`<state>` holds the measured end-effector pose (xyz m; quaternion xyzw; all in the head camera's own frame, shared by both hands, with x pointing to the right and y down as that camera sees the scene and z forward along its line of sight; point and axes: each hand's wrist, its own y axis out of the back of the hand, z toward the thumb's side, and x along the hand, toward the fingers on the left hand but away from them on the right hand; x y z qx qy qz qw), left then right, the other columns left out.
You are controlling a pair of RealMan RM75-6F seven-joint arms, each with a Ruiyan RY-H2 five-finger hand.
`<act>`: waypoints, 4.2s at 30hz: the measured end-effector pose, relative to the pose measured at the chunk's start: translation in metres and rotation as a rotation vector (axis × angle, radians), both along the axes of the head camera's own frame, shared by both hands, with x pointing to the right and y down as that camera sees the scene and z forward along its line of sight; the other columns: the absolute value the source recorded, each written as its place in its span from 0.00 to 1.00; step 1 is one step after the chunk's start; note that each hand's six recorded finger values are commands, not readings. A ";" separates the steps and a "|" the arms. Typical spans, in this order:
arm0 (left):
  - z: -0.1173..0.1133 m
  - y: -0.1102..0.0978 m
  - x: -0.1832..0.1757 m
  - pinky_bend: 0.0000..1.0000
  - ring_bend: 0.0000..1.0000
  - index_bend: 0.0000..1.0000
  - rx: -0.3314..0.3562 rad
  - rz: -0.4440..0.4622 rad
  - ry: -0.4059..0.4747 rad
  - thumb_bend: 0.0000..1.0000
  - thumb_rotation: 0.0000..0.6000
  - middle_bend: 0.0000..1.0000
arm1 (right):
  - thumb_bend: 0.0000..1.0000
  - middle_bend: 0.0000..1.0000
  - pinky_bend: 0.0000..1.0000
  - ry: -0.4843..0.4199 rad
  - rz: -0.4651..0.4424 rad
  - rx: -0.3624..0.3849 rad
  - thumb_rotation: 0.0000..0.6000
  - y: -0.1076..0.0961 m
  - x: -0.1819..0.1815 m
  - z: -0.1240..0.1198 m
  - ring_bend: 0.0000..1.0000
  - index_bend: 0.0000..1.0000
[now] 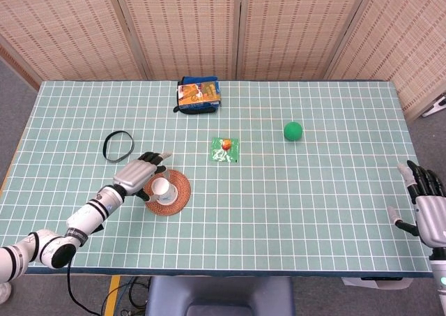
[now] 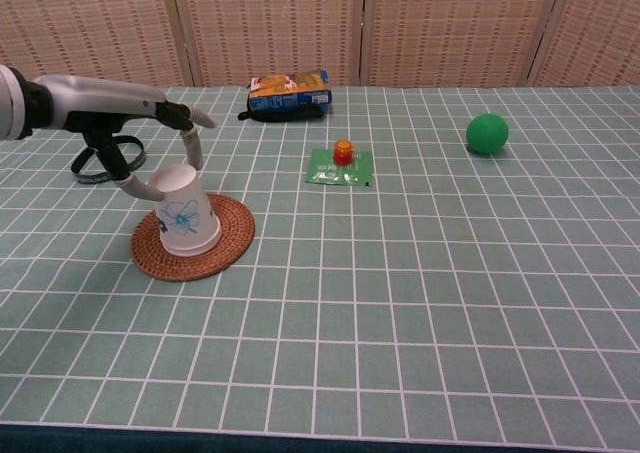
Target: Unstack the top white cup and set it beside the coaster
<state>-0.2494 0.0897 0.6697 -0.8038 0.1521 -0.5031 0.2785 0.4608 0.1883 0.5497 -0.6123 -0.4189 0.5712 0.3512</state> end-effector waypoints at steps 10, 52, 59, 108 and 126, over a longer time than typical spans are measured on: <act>-0.007 -0.001 0.001 0.00 0.00 0.47 0.003 0.005 0.002 0.27 1.00 0.00 | 0.30 0.00 0.00 0.000 -0.002 -0.005 1.00 0.000 0.000 0.001 0.00 0.00; -0.091 0.006 -0.057 0.00 0.00 0.47 0.097 -0.096 -0.150 0.27 1.00 0.00 | 0.29 0.00 0.00 -0.006 -0.043 -0.013 1.00 0.006 -0.012 0.002 0.00 0.00; -0.070 0.009 -0.078 0.00 0.00 0.47 0.096 -0.121 -0.156 0.27 1.00 0.00 | 0.29 0.00 0.00 0.008 -0.050 -0.019 1.00 0.009 -0.014 0.003 0.00 0.00; 0.009 0.029 -0.134 0.00 0.00 0.09 -0.043 -0.250 -0.003 0.27 1.00 0.00 | 0.30 0.00 0.00 0.084 -0.032 -0.073 1.00 0.011 -0.016 0.026 0.00 0.00; -0.094 0.061 -0.141 0.00 0.00 0.00 0.205 -0.227 -0.070 0.27 1.00 0.00 | 0.30 0.00 0.00 0.057 -0.040 -0.078 1.00 0.014 -0.016 0.021 0.00 0.00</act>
